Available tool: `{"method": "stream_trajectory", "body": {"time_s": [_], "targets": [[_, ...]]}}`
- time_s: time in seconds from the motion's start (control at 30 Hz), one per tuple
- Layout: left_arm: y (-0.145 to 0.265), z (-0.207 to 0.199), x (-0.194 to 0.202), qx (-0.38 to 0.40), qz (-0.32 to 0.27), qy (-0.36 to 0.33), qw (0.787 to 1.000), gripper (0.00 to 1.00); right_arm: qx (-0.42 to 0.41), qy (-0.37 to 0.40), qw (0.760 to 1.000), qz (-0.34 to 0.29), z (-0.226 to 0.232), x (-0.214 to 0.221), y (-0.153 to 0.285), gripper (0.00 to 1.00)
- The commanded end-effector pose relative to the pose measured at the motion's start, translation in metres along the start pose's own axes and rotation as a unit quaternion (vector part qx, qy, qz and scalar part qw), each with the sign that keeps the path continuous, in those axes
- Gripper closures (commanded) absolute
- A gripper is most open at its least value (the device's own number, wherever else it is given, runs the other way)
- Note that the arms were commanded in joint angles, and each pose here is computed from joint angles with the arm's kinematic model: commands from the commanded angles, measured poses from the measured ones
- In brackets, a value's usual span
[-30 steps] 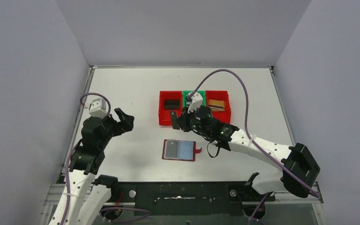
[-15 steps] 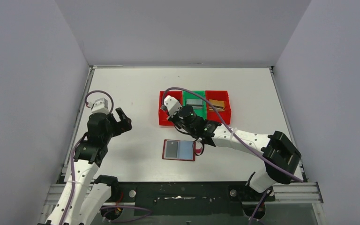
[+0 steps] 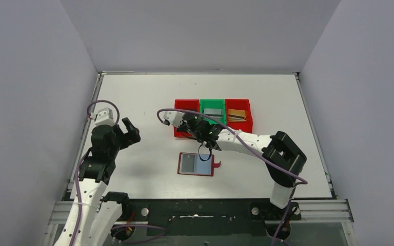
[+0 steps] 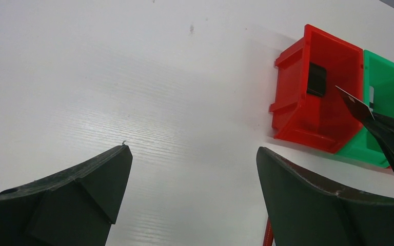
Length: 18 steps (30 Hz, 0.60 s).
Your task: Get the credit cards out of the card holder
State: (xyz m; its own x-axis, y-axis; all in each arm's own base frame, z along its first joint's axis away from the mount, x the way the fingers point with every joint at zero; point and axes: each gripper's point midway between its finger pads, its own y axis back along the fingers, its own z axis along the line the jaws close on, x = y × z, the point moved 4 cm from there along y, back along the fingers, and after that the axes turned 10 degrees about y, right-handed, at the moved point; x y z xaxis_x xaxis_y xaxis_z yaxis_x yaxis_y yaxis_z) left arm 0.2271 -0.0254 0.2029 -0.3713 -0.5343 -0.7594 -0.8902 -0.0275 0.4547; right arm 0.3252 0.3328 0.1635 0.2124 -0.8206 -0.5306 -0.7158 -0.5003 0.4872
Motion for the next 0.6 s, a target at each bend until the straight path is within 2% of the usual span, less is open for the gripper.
{"method": "stream_trajectory", "body": {"time_s": [0.0, 0.23, 0.57], "targets": [[0.005, -0.005, -0.017, 0.009, -0.030, -0.005, 0.999, 0.04, 0.052, 0.054, 0.997, 0.007, -0.029, -0.009, -0.011, 1.00], [0.007, 0.001, -0.018, -0.005, -0.039, 0.001, 0.999, 0.03, 0.031, 0.091, 0.995, 0.010, -0.024, -0.003, -0.040, 1.00], [0.008, 0.003, -0.019, -0.005, -0.042, 0.007, 0.999, 0.03, 0.037, 0.124, 0.990, 0.050, -0.027, 0.012, -0.069, 1.00]]}}
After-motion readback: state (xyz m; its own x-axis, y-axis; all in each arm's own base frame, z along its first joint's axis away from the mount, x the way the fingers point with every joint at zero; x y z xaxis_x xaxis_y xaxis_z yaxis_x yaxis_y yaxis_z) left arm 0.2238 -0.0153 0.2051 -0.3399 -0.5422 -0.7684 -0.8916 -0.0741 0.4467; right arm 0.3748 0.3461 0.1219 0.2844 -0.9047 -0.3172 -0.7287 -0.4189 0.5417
